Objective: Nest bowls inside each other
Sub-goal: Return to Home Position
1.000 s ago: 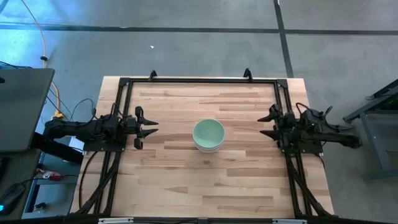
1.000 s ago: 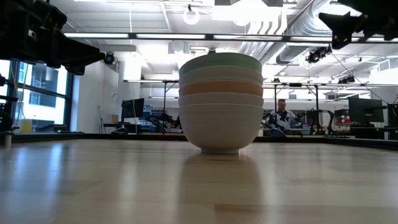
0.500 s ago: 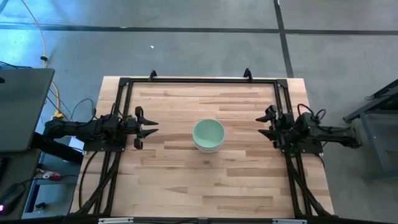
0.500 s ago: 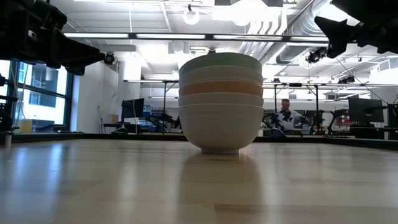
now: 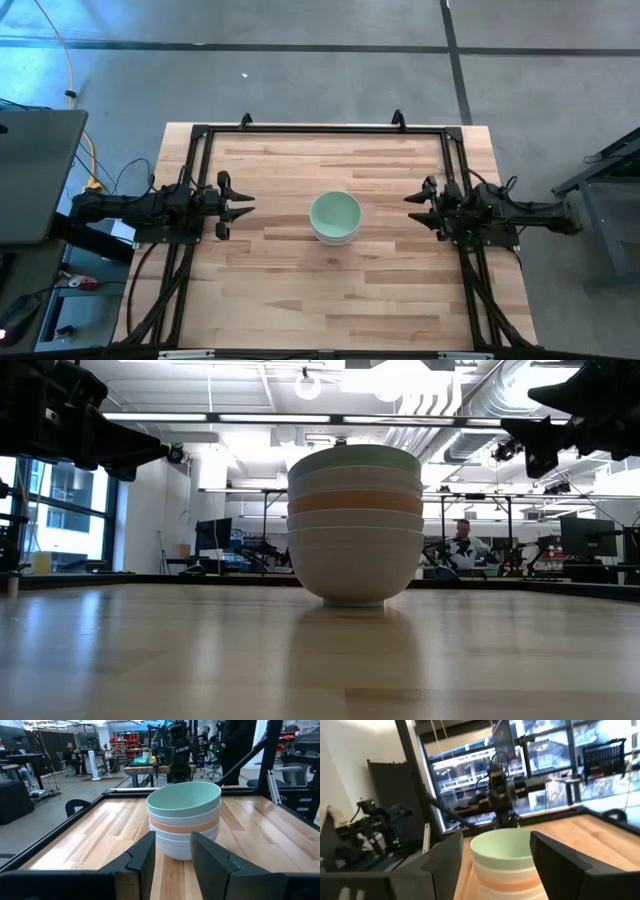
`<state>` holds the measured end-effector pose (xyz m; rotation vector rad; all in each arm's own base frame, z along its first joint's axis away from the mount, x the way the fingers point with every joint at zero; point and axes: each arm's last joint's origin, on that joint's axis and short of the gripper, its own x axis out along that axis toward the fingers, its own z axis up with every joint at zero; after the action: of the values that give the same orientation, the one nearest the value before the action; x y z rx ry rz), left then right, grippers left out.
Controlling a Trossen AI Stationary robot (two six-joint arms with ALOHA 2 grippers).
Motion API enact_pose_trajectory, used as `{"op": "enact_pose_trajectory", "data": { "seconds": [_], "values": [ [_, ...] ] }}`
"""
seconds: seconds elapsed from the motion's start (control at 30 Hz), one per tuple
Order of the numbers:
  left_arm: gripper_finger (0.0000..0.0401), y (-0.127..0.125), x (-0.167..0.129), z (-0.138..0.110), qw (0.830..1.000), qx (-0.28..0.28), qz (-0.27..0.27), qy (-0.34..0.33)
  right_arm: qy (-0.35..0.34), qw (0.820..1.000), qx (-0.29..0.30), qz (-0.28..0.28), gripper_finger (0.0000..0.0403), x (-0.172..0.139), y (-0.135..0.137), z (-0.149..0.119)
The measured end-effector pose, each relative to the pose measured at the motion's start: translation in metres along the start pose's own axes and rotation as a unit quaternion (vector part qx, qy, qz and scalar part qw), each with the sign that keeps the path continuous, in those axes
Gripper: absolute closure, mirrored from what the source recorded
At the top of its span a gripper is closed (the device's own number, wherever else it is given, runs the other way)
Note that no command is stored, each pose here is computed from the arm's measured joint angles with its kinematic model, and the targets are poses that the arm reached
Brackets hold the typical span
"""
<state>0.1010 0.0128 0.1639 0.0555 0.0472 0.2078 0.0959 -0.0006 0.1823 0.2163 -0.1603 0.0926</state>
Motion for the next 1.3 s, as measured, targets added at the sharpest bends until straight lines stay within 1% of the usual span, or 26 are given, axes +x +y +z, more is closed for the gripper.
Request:
{"op": "enact_pose_trajectory", "data": {
  "seconds": [0.33,0.47,0.67,0.77,0.87,1.3],
  "values": [
    [0.0288,0.000,0.000,0.000,1.000,0.000,0.000,0.000,0.030,0.999,0.024,0.006,0.0179,0.000,0.008,-0.007],
    [0.0288,0.000,0.000,0.000,1.000,0.000,0.000,0.000,0.049,0.999,0.015,-0.001,0.0179,0.000,0.009,-0.012],
    [0.0288,0.000,0.000,0.000,1.000,0.000,0.000,0.000,0.081,0.997,0.000,0.011,0.0179,-0.001,0.009,-0.017],
    [0.0288,0.000,0.000,0.000,1.000,0.000,0.000,0.000,0.082,0.996,-0.014,0.025,0.0179,-0.001,0.010,-0.017],
    [0.0288,0.000,0.000,0.000,1.000,0.000,0.000,0.000,0.082,0.996,-0.023,0.028,0.0179,-0.001,0.010,-0.017],
    [0.0288,0.000,0.000,0.000,1.000,0.000,0.000,0.000,0.083,0.996,-0.028,0.026,0.0179,-0.001,0.010,-0.017]
  ]
}}
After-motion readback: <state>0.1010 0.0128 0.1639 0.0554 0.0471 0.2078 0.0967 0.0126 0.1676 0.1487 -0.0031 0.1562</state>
